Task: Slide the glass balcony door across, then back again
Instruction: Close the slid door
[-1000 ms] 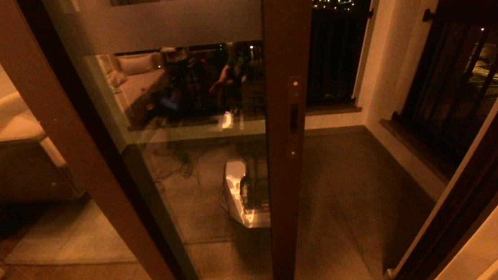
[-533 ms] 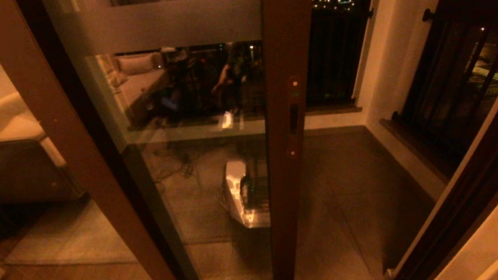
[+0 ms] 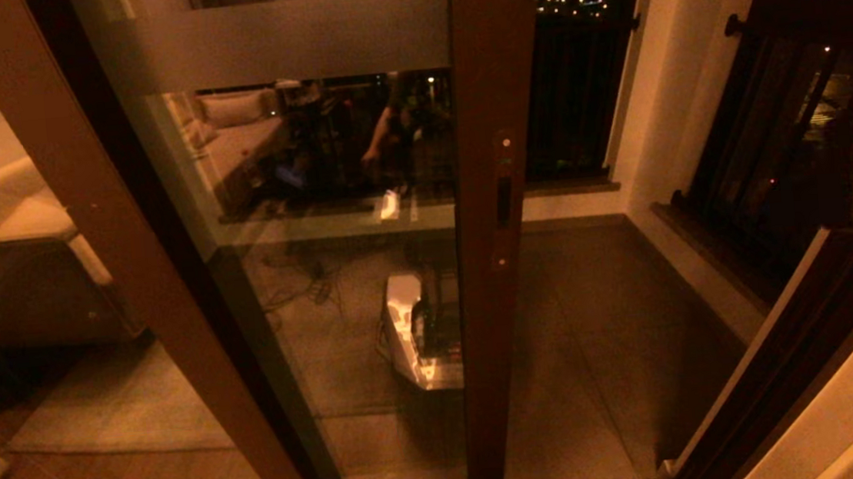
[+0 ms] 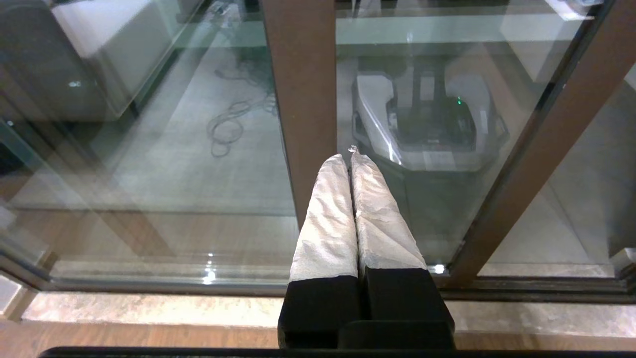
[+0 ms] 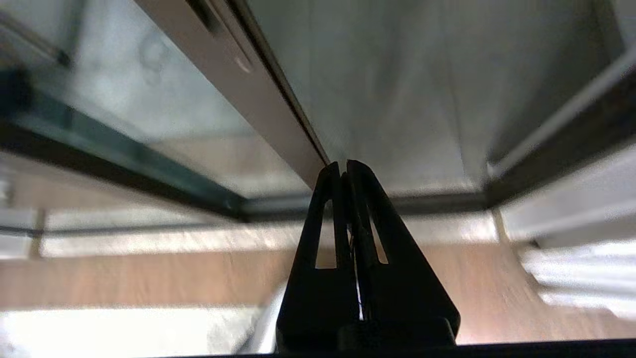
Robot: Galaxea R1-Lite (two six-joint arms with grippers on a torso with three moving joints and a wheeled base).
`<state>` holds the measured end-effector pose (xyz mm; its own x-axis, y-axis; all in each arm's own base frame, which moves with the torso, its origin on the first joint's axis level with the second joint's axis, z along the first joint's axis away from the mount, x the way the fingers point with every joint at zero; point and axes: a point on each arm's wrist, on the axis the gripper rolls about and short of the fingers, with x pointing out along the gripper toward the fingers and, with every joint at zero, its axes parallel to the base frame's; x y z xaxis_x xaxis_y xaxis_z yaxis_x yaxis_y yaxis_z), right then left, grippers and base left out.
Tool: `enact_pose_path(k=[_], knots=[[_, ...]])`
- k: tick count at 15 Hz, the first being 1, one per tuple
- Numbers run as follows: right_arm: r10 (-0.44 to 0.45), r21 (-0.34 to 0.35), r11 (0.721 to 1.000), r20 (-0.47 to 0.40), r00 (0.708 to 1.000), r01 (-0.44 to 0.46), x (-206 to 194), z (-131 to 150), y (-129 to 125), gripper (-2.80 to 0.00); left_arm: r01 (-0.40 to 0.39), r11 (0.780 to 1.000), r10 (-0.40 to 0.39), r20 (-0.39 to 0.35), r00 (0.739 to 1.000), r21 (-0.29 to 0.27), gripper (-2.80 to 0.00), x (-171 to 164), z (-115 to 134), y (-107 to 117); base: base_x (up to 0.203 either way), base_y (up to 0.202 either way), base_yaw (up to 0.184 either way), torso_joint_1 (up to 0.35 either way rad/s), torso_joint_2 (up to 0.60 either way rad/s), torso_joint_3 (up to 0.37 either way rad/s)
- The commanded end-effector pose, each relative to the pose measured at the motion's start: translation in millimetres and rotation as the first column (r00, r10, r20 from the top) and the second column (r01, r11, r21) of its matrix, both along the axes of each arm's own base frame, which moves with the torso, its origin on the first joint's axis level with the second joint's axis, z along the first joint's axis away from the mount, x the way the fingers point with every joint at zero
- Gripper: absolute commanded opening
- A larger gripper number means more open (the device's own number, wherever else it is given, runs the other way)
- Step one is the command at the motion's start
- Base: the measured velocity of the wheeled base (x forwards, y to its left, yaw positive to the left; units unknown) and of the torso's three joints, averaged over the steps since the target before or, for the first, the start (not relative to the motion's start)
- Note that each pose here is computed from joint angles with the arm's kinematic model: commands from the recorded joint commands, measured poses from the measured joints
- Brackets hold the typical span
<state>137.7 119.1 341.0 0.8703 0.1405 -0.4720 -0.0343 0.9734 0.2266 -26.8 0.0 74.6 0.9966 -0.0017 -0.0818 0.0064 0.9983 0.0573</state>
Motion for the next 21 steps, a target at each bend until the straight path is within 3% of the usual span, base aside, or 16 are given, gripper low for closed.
enact_pose_path(k=[1, 3, 4, 6, 8, 12, 15, 17, 21], knots=[[0.026, -0.031, 0.999, 0.005, 1.000, -0.026, 20.8, 3.2, 25.8, -2.80, 0.000, 1.000, 0.000, -0.001, 1.000, 0.001, -2.80, 0.0, -0.1, 0.0, 0.000, 0.000, 0.000, 0.000, 0.00, 0.000], [0.131, -0.158, 0.980, 0.068, 0.989, -0.119, 29.1, 14.6, 40.5, -2.80, 0.000, 1.000, 0.000, -0.001, 1.000, 0.001, -2.80, 0.0, -0.1, 0.0, 0.000, 0.000, 0.000, 0.000, 0.00, 0.000], [0.152, -0.181, 0.974, 0.085, 0.985, -0.135, 29.5, 17.9, 42.3, -2.80, 0.001, 1.000, -0.001, -0.001, 1.000, 0.001, -2.80, 0.0, -0.1, 0.0, 0.000, 0.000, 0.000, 0.000, 0.00, 0.000], [0.149, -0.210, 0.968, 0.051, 0.988, -0.135, 39.7, 4.0, 50.6, -2.80, 0.001, 1.000, -0.001, -0.001, 1.000, 0.001, -2.80, 0.0, -0.1, 0.0, 0.000, 0.000, 0.000, 0.000, 0.00, 0.000], [0.148, -0.196, 0.972, 0.076, 0.986, -0.131, 63.8, -10.0, 75.8, -2.80, 0.001, 1.000, -0.001, -0.001, 1.000, 0.001, -2.80, 0.0, -0.1, 0.0, 0.000, 0.000, 0.000, 0.000, 0.00, 0.000], [0.172, -0.260, 0.952, 0.023, 0.985, -0.160, 81.6, -59.4, 119.0, -2.80, 0.002, 1.000, -0.002, -0.001, 1.000, 0.001, -2.80, 0.0, -0.1, 0.0, 0.000, 0.000, 0.000, 0.000, 0.00, 0.000], [0.117, -0.254, 0.962, 0.045, 0.992, -0.102, 99.3, -61.8, 111.0, -2.80, 0.000, 1.000, 0.000, -0.001, 1.000, 0.001, -2.80, 0.0, -0.1, 0.0, 0.000, 0.000, 0.000, 0.000, 0.00, 0.000], [0.090, -0.241, 0.969, 0.107, 0.990, -0.062, 116.2, -59.4, 107.1, -2.80, 0.001, 1.000, -0.001, -0.001, 1.000, 0.001, -2.80, 0.0, -0.1, 0.0, 0.000, 0.000, 0.000, 0.000, 0.00, 0.000], [0.092, -0.247, 0.967, 0.128, 0.988, -0.058, 123.5, -59.7, 110.8, -2.80, 0.000, 1.000, 0.000, -0.001, 1.000, 0.001, -2.80, 0.0, -0.1, 0.0, 0.000, 0.000, 0.000, 0.000, 0.00, 0.000]])
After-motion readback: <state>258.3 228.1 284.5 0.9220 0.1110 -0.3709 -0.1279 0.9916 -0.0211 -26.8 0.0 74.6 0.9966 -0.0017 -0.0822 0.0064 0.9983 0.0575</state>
